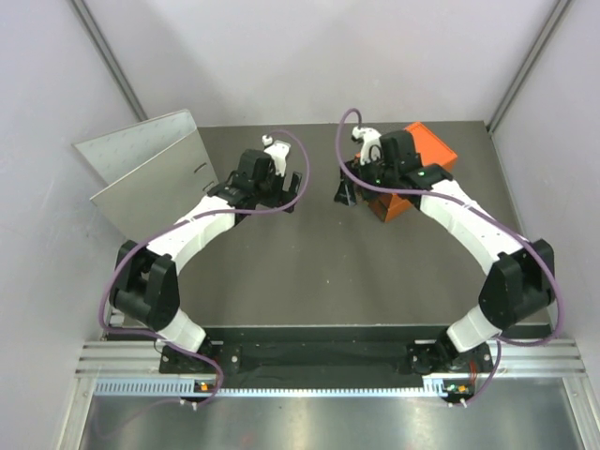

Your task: Organize the makeup

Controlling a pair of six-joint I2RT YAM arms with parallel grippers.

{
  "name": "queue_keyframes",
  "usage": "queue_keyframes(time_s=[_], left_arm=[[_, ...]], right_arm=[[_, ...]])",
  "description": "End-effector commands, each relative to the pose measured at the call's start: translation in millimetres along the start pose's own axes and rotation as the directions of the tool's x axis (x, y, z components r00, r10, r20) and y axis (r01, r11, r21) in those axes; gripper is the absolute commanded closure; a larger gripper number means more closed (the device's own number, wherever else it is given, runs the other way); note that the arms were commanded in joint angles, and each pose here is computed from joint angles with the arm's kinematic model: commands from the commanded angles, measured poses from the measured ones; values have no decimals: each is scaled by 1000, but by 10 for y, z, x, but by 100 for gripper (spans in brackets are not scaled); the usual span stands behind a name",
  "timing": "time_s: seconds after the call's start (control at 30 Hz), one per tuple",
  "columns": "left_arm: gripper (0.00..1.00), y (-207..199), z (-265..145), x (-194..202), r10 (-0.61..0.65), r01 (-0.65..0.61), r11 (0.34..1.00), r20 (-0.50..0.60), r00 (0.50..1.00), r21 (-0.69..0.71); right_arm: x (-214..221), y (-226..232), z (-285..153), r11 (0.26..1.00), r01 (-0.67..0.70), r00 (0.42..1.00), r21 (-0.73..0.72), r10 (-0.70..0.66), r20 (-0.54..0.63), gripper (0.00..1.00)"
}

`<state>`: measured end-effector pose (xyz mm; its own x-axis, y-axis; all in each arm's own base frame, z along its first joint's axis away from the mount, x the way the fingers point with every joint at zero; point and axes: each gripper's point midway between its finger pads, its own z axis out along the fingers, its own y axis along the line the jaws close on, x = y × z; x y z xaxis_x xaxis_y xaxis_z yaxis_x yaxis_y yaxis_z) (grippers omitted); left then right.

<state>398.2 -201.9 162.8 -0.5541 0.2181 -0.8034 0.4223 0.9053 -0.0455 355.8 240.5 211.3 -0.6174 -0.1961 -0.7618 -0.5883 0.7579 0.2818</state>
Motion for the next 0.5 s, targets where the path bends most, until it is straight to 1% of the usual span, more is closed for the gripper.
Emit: queue_keyframes(time_s=[0.0, 0.03, 0.07, 0.13, 0.23, 0.47], left_arm=[[1, -3, -127, 31, -25, 25, 1000, 16, 1000, 3], [1, 9, -121, 55, -31, 31, 1000, 15, 999, -2], [1, 5, -114, 99, -38, 38, 999, 2, 999, -1], [1, 121, -106, 200, -62, 60, 996, -31, 998, -60], [1, 189, -98, 259, -81, 77, 993, -48, 996, -85], [1, 230, -57, 346, -92, 86, 994, -92, 992, -64]], right_arm=[[252, 184, 279, 997, 10, 996, -83, -18, -90, 20], [372, 181, 358, 996, -2, 991, -88, -11, -136, 16], [402, 237, 391, 995, 6, 989, -101, -21, -149, 14], [456, 268, 442, 994, 7, 985, -106, -25, -168, 12], [462, 275, 481, 994, -1, 986, -108, -17, -163, 10], [435, 256, 559, 995, -11, 986, -103, -6, -164, 6]])
